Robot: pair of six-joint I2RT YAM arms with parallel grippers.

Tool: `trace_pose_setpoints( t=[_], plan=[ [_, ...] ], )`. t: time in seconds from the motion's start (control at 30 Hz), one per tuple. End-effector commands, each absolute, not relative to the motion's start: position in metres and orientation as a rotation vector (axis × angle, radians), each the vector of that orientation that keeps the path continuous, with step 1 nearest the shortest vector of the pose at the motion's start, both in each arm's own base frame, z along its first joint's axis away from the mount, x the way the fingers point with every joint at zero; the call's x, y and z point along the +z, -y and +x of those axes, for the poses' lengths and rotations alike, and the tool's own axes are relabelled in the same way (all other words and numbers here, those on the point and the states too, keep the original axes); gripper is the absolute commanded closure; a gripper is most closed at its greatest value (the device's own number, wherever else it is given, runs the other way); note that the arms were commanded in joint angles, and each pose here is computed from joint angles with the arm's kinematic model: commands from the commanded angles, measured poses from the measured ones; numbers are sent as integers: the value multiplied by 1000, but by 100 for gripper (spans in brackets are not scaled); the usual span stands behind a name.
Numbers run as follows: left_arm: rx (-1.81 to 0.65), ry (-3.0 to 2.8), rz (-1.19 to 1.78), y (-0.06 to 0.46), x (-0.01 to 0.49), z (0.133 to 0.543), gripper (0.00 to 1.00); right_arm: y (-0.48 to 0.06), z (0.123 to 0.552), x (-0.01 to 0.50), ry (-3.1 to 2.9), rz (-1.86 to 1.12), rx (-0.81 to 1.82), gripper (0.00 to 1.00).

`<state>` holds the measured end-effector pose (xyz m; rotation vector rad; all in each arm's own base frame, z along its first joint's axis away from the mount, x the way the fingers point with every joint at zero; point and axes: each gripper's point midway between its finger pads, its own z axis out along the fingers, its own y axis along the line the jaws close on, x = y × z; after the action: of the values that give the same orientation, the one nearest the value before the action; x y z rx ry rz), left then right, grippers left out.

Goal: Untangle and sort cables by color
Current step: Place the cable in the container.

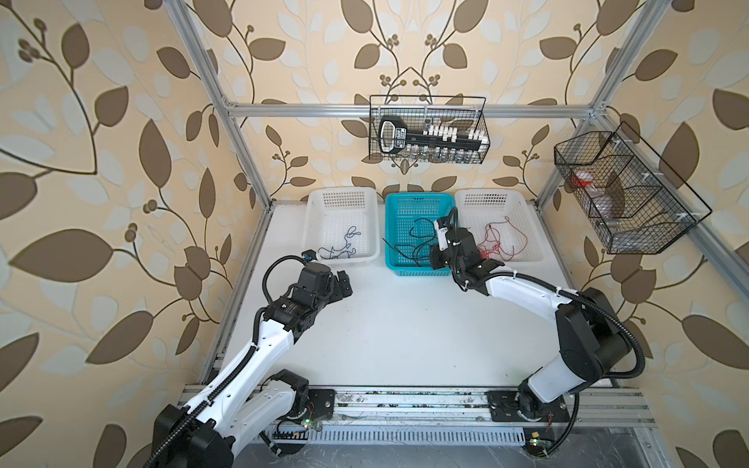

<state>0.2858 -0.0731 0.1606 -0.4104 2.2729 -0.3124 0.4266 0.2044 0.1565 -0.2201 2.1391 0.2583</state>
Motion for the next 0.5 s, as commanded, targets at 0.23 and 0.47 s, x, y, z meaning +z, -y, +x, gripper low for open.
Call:
trace_pose_setpoints(
  t=[0.23,0.47],
  plan=[
    [-167,-2223,-458,47,171,277,1,-203,420,185,-2107,-278,274,62],
    [-77,-2189,-478,33,182,277,1,-185,391,206,-2051,-288,267,23]
  ],
)
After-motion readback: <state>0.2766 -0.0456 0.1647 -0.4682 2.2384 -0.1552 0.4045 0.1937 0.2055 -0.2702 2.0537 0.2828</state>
